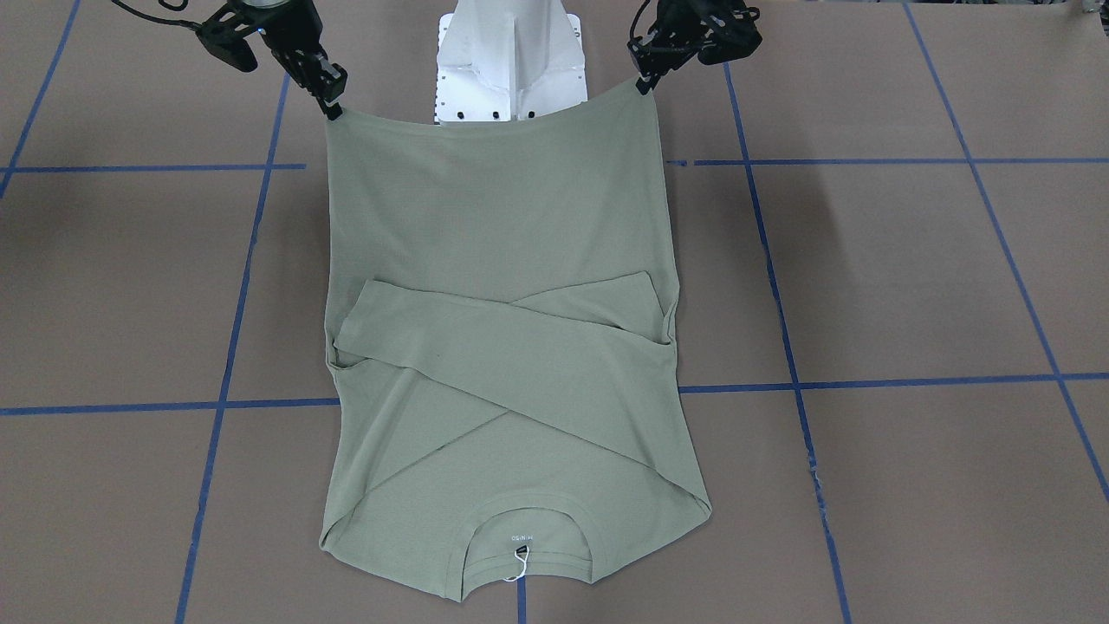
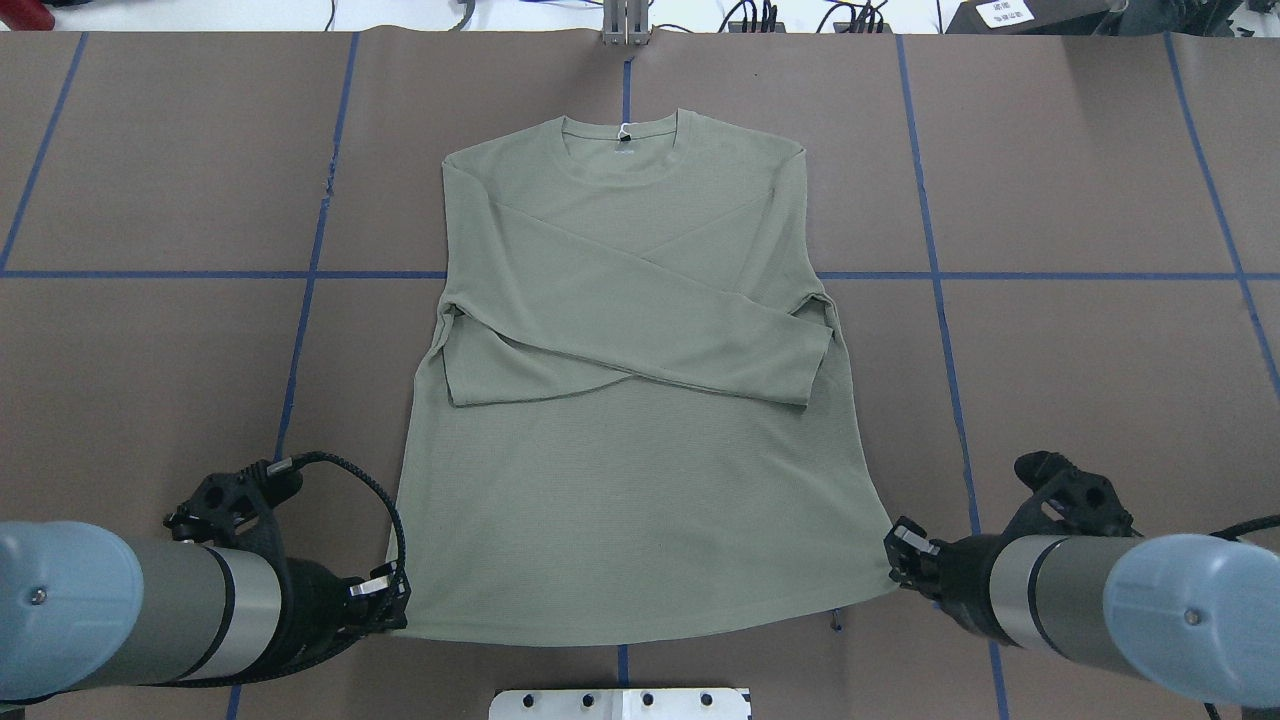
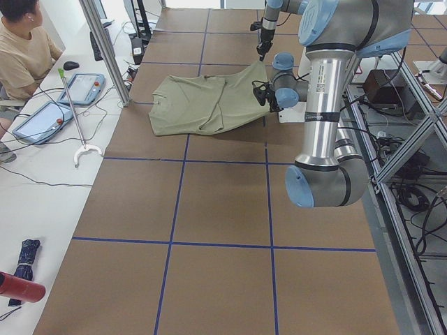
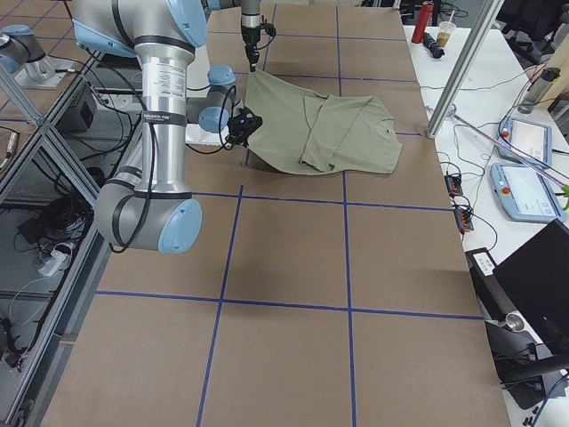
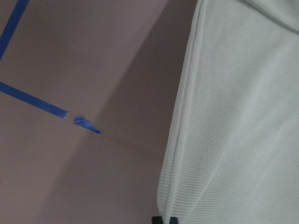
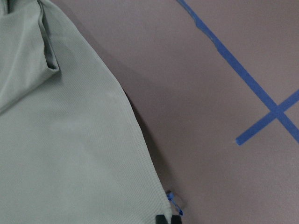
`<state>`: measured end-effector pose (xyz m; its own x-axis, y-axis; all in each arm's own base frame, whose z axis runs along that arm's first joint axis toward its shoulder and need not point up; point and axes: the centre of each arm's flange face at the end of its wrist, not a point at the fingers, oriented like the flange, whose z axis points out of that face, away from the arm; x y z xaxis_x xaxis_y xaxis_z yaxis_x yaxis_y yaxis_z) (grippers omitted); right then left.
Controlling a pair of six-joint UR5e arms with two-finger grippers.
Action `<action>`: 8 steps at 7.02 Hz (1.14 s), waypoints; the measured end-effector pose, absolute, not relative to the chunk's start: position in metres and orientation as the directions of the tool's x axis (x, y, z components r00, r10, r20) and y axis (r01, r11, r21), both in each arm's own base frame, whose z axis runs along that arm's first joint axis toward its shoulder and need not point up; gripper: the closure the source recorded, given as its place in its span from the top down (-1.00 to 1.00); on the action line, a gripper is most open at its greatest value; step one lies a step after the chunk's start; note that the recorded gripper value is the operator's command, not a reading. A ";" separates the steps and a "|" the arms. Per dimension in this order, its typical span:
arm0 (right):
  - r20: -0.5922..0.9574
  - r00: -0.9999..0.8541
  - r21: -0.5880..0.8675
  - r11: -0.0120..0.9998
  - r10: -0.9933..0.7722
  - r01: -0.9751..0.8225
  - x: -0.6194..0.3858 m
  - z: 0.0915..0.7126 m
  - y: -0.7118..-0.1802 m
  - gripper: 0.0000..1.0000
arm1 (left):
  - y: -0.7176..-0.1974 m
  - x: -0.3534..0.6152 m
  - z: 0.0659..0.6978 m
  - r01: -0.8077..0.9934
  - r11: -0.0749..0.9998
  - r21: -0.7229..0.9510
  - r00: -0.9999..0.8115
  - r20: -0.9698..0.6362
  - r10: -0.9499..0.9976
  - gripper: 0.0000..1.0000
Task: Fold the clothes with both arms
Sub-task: 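Lift the hem with both grippers and fold it toward the collar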
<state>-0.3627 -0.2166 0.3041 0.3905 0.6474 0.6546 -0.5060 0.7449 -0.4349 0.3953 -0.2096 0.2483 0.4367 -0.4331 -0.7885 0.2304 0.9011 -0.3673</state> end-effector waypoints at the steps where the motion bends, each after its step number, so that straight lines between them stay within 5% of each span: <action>1: 0.685 0.376 -0.400 0.754 0.624 -0.521 -0.356 0.300 -0.249 -1.00 | -0.236 0.390 0.236 0.256 0.910 -0.326 0.404 -0.819 -0.407 -1.00; 8: 0.671 0.511 -0.194 0.792 0.538 -0.580 -0.401 0.315 -0.583 -1.00 | -0.527 0.395 0.285 0.516 0.855 -0.057 0.418 -0.854 -0.310 -1.00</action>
<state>-0.4012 -0.5832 0.3148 0.5106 0.5380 0.6707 -0.5797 0.7915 -0.1937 0.3950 -0.5265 0.2849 0.4184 -0.3096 -0.8539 0.5163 0.8545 -0.0568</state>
